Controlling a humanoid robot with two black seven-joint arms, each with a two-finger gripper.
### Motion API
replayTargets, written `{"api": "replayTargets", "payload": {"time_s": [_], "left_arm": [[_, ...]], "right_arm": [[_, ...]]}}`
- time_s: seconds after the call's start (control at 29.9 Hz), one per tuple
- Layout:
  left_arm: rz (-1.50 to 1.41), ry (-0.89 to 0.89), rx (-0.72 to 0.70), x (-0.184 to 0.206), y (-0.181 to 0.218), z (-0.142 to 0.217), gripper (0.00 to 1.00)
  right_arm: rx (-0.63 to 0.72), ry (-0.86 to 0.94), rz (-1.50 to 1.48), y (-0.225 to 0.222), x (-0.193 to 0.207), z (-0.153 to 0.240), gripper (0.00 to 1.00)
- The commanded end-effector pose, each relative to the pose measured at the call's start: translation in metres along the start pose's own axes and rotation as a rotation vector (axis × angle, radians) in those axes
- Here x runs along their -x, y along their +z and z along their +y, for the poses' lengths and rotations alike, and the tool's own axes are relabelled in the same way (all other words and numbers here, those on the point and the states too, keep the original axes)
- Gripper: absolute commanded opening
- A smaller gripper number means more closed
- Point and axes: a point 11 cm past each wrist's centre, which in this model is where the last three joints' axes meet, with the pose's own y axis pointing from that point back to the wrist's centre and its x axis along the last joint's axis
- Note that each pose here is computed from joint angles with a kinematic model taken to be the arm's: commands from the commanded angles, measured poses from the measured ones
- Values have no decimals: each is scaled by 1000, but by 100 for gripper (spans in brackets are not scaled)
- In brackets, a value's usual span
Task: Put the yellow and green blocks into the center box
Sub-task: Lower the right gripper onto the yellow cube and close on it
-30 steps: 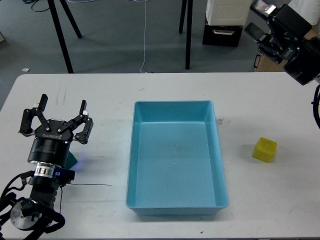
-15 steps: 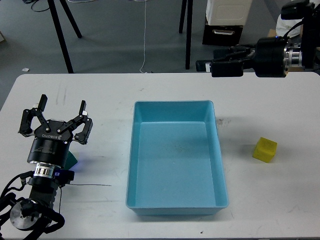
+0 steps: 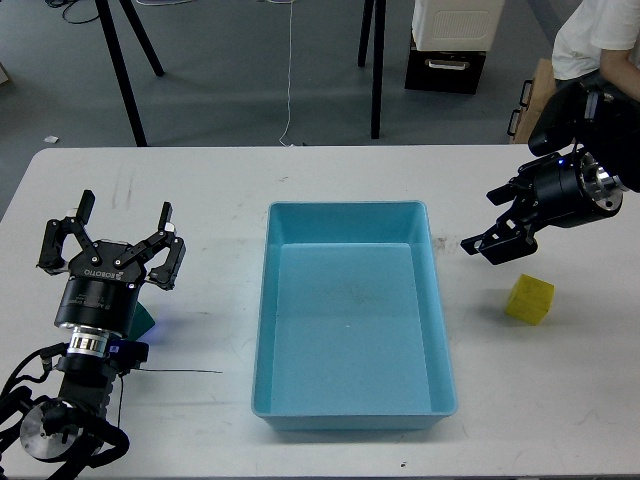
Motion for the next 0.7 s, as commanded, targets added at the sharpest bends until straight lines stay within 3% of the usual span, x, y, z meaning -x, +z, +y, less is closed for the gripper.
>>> {"api": "replayTargets", "payload": {"time_s": [0.0,0.67], "left_arm": [[0,1,-1,0,-1,0,100],[1,4,-2,-1,-1,0,100]], "right_arm": [[21,-80,25,4,25,-3,96],[36,-220,-69,16,96,-34,97]]}}
